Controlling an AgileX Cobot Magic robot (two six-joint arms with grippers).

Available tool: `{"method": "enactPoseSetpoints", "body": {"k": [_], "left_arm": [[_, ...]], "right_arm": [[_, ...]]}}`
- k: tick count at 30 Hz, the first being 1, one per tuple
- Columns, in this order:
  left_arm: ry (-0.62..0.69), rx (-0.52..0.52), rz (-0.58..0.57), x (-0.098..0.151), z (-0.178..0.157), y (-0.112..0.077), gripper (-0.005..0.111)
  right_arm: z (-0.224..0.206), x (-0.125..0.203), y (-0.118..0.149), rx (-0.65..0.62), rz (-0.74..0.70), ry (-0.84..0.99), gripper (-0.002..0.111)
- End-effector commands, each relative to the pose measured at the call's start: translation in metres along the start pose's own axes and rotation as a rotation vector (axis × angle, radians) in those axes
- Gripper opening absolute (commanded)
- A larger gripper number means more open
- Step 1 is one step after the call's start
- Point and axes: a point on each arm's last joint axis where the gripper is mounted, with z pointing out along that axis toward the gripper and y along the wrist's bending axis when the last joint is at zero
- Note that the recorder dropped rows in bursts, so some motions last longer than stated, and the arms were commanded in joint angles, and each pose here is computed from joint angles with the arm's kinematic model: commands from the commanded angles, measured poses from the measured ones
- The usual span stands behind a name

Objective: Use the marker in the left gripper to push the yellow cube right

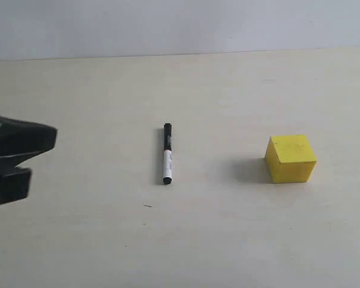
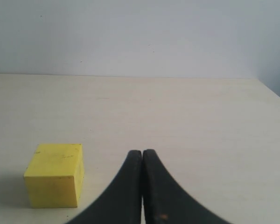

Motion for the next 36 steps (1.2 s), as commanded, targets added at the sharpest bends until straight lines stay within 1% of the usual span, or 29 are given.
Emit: {"method": "enactPoseSetpoints", "body": {"k": [1, 5, 16, 20, 22, 25, 30, 33, 36], "left_arm": [[0.012, -0.024, -0.002, 0.008, -0.020, 0.006, 0.000], [-0.024, -0.015, -0.006, 0.007, -0.028, 0.006, 0.000], [-0.028, -0.014, -0.006, 0.007, -0.029, 0.006, 0.000], [-0.033, -0.044, -0.013, 0.006, -0.030, 0.011, 0.000], [-0.048, -0.074, -0.038, 0.006, -0.033, 0.016, 0.000], [-0.090, -0.148, -0.094, 0.004, -0.040, 0.029, 0.000], [-0.223, -0.287, -0.201, 0.004, -0.066, 0.048, 0.000], [-0.328, -0.371, -0.250, 0.008, -0.089, 0.053, 0.000], [-0.441, -0.437, -0.273, 0.016, -0.113, 0.052, 0.000]], "right_arm": [[0.000, 0.001, 0.000, 0.007, -0.005, -0.010, 0.000], [0.000, 0.001, 0.000, 0.007, -0.005, -0.010, 0.000], [0.000, 0.001, 0.000, 0.007, -0.005, -0.010, 0.000], [0.000, 0.001, 0.000, 0.007, -0.005, -0.010, 0.000], [0.000, 0.001, 0.000, 0.007, -0.005, -0.010, 0.000], [0.000, 0.001, 0.000, 0.007, -0.005, -0.010, 0.000], [0.000, 0.001, 0.000, 0.007, -0.005, -0.010, 0.000], [0.000, 0.001, 0.000, 0.007, -0.005, -0.010, 0.000], [0.000, 0.000, 0.000, 0.007, -0.005, -0.013, 0.000]]}}
